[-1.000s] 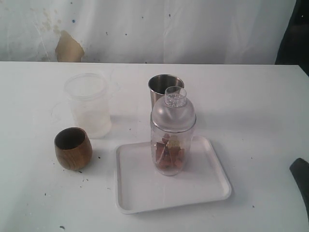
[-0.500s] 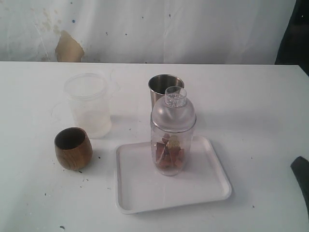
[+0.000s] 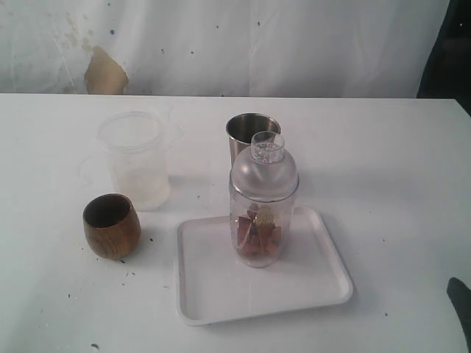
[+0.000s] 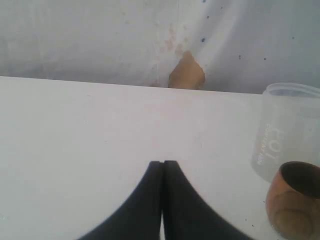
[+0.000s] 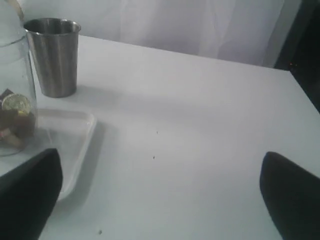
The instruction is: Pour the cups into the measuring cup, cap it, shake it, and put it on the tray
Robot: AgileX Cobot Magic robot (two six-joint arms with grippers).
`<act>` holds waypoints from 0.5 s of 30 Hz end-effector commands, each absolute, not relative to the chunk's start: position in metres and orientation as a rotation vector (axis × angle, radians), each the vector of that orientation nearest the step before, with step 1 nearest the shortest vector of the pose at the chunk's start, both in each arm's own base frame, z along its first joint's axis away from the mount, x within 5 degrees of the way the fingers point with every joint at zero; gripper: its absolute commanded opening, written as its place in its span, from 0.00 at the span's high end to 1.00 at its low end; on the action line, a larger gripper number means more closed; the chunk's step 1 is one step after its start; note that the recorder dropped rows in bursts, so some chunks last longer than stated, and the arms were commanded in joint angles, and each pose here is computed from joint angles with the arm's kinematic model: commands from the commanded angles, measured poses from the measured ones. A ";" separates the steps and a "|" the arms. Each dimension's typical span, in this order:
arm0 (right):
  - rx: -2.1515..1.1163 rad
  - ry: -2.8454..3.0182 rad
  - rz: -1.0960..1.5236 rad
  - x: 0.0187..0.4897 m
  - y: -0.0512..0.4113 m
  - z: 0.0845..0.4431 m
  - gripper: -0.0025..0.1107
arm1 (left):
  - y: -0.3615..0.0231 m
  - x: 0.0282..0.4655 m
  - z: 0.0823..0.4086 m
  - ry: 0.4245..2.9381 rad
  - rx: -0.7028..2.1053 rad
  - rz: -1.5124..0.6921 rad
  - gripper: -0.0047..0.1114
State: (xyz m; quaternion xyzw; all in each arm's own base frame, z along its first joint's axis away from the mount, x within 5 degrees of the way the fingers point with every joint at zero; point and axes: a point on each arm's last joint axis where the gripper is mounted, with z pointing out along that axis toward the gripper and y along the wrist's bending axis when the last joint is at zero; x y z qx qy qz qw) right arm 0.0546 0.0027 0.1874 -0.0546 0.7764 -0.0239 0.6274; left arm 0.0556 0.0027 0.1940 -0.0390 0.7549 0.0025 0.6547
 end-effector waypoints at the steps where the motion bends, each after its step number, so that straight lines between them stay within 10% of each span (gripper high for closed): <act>1: -0.111 1.827 -0.049 0.053 0.003 0.182 0.09 | 0.003 0.055 0.192 1.714 -0.093 0.003 0.96; 15: -0.052 1.826 0.040 0.053 0.005 0.182 0.19 | 0.003 0.055 0.192 1.714 -0.093 0.003 0.96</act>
